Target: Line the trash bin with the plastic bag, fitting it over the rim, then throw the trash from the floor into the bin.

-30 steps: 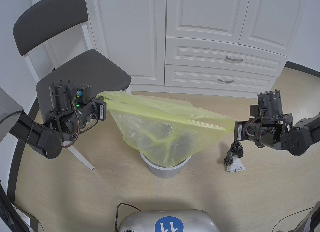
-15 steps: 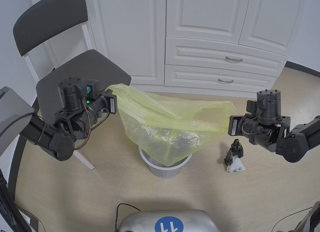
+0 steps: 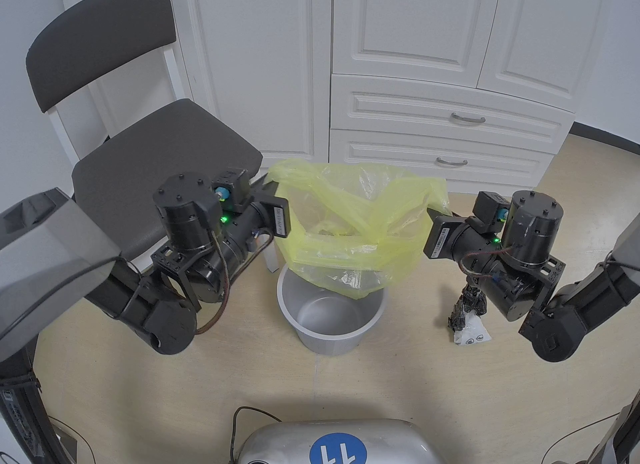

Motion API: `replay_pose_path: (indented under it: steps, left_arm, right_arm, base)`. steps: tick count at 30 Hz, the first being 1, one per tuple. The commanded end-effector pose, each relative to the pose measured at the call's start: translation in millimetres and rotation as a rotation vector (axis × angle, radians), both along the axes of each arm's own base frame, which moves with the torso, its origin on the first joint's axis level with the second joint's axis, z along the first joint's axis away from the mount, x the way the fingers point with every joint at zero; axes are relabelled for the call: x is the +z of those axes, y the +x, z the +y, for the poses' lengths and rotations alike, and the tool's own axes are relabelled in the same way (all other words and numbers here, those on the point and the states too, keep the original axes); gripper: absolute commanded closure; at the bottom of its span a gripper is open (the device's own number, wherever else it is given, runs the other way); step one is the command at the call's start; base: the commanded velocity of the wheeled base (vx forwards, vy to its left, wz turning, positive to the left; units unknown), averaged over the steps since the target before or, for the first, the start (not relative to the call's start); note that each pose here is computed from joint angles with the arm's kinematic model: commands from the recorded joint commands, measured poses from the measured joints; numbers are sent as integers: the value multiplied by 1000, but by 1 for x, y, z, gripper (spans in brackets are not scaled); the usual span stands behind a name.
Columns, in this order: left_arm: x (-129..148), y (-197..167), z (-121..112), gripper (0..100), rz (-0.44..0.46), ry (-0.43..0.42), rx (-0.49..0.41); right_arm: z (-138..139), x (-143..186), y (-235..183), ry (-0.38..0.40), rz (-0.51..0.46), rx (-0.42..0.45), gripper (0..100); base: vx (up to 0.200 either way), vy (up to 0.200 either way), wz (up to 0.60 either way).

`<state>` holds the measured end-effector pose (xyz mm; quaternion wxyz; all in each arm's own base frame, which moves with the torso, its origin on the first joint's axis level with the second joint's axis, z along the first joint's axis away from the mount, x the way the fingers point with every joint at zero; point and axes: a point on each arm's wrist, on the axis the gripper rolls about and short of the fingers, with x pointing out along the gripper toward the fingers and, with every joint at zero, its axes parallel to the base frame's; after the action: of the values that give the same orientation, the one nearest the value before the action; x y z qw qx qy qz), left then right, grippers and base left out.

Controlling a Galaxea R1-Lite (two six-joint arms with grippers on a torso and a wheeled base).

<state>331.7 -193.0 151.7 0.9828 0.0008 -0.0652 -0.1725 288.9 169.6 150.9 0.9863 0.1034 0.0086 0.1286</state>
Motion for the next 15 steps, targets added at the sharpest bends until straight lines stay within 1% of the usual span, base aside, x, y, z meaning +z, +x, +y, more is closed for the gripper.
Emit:
replay_pose_path:
  steps: [1, 4, 6, 8, 13, 15]
  left_arm:
    - [-11, -15, -23, 100, 12, -5, -72]
    - [-10, -19, -26, 100, 1, -11, -85]
    - [-9, -24, -30, 100, -8, -16, -100]
    - [-9, -28, -32, 100, -9, -17, -111]
    - [-9, -27, -32, 100, -10, -16, -106]
    - [-9, -20, -24, 100, -13, -12, -76]
  right_arm:
    - [20, -29, 4, -2, 6, 49, 100]
    - [27, -34, 5, 21, -28, 65, 100]
    - [36, -41, 4, 45, -64, 111, 100]
    - [41, -46, 4, 57, -79, 135, 100]
    - [41, -49, 5, 48, -71, 131, 100]
    - [32, -45, 9, 42, -78, 102, 100]
  base:
    - [0, 0, 0]
    - [0, 0, 0]
    - [0, 0, 0]
    - [0, 0, 0]
    - [0, 0, 0]
    - [0, 0, 0]
